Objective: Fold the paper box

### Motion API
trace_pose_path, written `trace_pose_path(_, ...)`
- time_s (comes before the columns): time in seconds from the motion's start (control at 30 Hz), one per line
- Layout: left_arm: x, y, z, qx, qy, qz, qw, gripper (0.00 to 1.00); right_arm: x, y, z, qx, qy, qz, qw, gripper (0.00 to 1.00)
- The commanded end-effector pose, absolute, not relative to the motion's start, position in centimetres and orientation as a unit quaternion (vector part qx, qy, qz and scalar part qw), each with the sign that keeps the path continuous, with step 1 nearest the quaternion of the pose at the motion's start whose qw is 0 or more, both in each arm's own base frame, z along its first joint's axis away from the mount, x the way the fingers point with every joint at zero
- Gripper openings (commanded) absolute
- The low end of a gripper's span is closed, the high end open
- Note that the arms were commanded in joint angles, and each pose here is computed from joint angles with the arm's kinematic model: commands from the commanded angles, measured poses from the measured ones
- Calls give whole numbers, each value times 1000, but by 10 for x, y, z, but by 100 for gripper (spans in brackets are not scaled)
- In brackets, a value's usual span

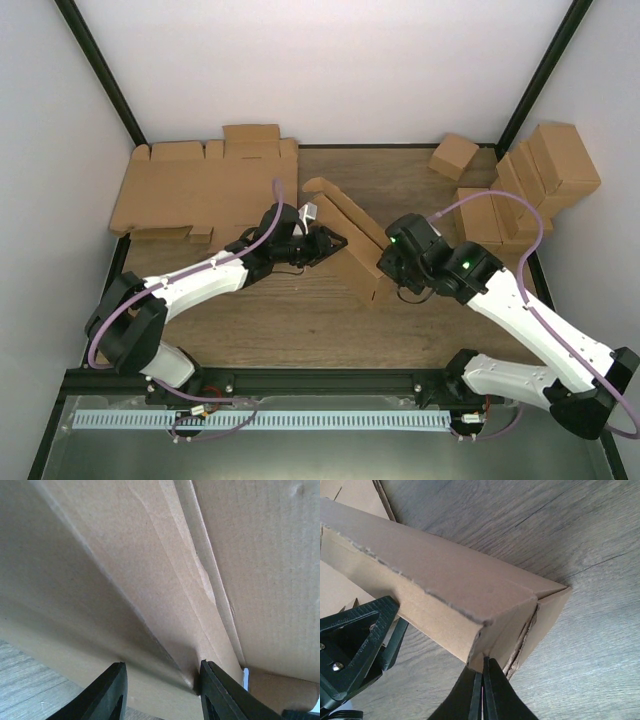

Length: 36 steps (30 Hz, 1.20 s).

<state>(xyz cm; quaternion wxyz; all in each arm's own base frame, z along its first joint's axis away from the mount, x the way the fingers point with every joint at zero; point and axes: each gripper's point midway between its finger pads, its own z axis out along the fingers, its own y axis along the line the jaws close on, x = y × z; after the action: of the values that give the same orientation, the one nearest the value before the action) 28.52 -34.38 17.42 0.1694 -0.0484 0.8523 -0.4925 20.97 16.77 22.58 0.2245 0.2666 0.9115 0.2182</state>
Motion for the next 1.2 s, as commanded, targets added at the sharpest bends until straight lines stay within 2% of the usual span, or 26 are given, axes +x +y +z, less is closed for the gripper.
trace_pose_path(0.0,280,-334,136,-68,883,-442,140,42,202,175,201,263,927,200,178,1)
trace_pose_path(0.3,282,-333,135,-72,884,-439,142,41,187,162,185,256,944,149,146,1)
trace_pose_path(1.17,288,-331,143,-72,887,-427,160,41,167,143,173,240,958,104,120,1)
